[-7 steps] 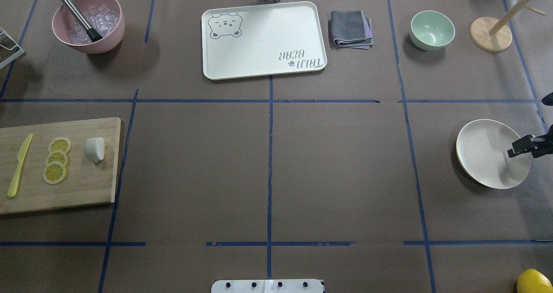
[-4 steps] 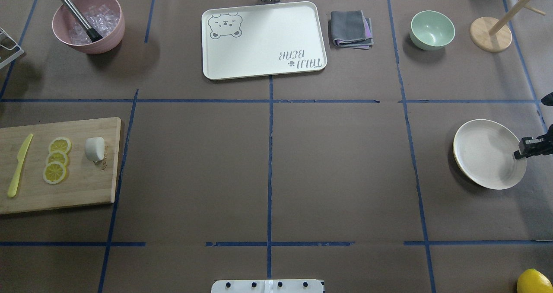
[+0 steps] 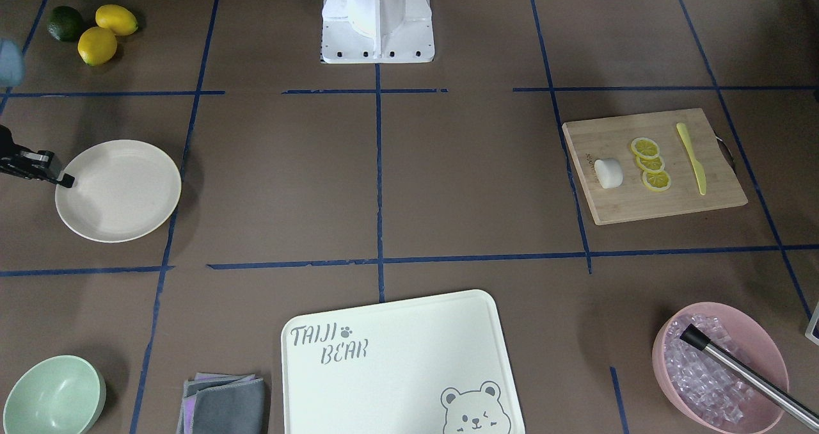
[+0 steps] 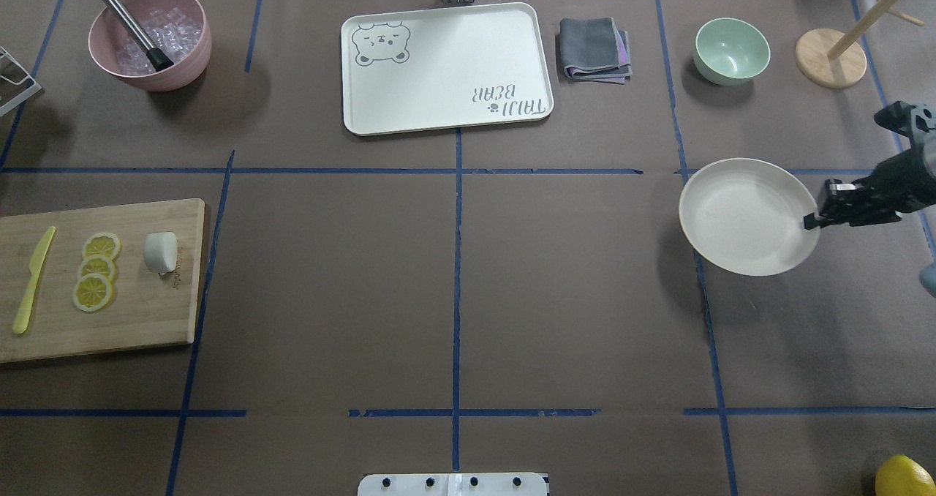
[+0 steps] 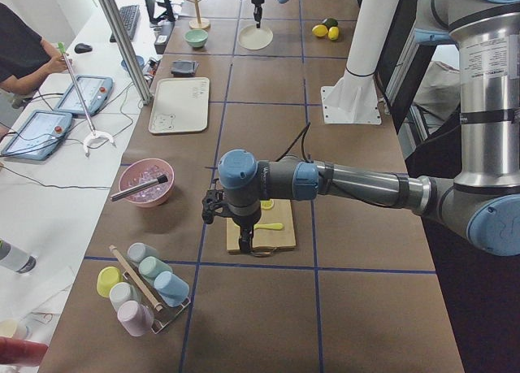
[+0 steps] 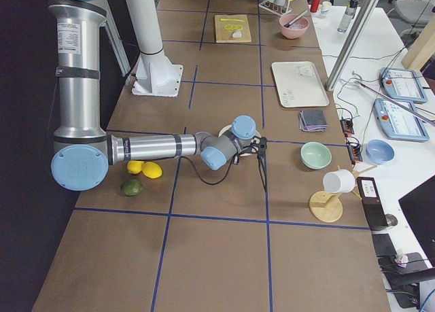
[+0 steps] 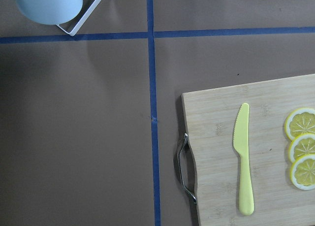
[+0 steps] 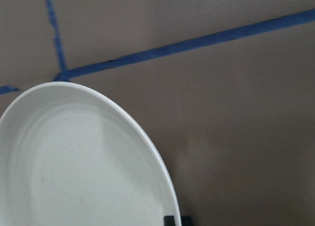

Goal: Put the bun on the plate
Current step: 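Slide the white plate with the right gripper toward the table center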

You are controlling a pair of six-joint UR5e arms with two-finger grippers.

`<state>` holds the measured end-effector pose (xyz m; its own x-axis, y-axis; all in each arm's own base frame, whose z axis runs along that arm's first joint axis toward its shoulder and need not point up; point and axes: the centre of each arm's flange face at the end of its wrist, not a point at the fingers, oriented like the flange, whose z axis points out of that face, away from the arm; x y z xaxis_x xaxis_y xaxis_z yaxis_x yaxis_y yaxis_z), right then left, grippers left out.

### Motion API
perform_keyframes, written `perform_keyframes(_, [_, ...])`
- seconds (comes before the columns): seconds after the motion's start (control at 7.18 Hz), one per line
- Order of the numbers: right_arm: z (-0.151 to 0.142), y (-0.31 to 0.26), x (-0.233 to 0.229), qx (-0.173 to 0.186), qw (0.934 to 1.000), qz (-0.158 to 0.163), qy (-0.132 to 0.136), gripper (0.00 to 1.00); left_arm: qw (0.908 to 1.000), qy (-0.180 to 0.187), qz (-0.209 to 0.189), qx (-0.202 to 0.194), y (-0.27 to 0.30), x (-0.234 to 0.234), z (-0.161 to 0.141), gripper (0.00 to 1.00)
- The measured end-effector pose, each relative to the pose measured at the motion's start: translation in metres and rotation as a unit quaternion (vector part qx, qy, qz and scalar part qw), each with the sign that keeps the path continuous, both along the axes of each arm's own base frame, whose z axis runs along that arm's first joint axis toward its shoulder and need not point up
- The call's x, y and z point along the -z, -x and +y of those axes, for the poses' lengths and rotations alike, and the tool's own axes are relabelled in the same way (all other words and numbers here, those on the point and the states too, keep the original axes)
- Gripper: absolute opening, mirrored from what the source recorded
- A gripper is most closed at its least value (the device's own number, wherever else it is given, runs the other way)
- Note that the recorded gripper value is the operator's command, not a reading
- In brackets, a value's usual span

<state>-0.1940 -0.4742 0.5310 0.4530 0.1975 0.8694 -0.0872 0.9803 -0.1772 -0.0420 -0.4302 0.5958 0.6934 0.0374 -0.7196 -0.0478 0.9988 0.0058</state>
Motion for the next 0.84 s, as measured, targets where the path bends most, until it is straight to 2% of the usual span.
perform_keyframes(0.28, [-0.016,0.09,0.114,-0.009,0.998,-0.047,0.041,0.0,1.0,0.0,0.0,0.0,0.0,0.0,0.0,1.0])
perform_keyframes(0.42, [-0.013,0.145,0.164,-0.018,0.9967,-0.058,0.053,0.0,1.0,-0.002,0.0,0.0,0.0,0.002,0.0,1.0])
perform_keyframes(0.7, [0.006,0.252,0.235,-0.051,0.9943,-0.067,0.065,0.0,1.0,-0.01,0.0,0.0,0.0,0.01,0.0,1.0])
perform_keyframes(0.84, [0.017,0.29,0.249,-0.06,0.9936,-0.065,0.07,0.0,0.9999,-0.013,0.0,0.0,0.0,0.013,0.0,1.0])
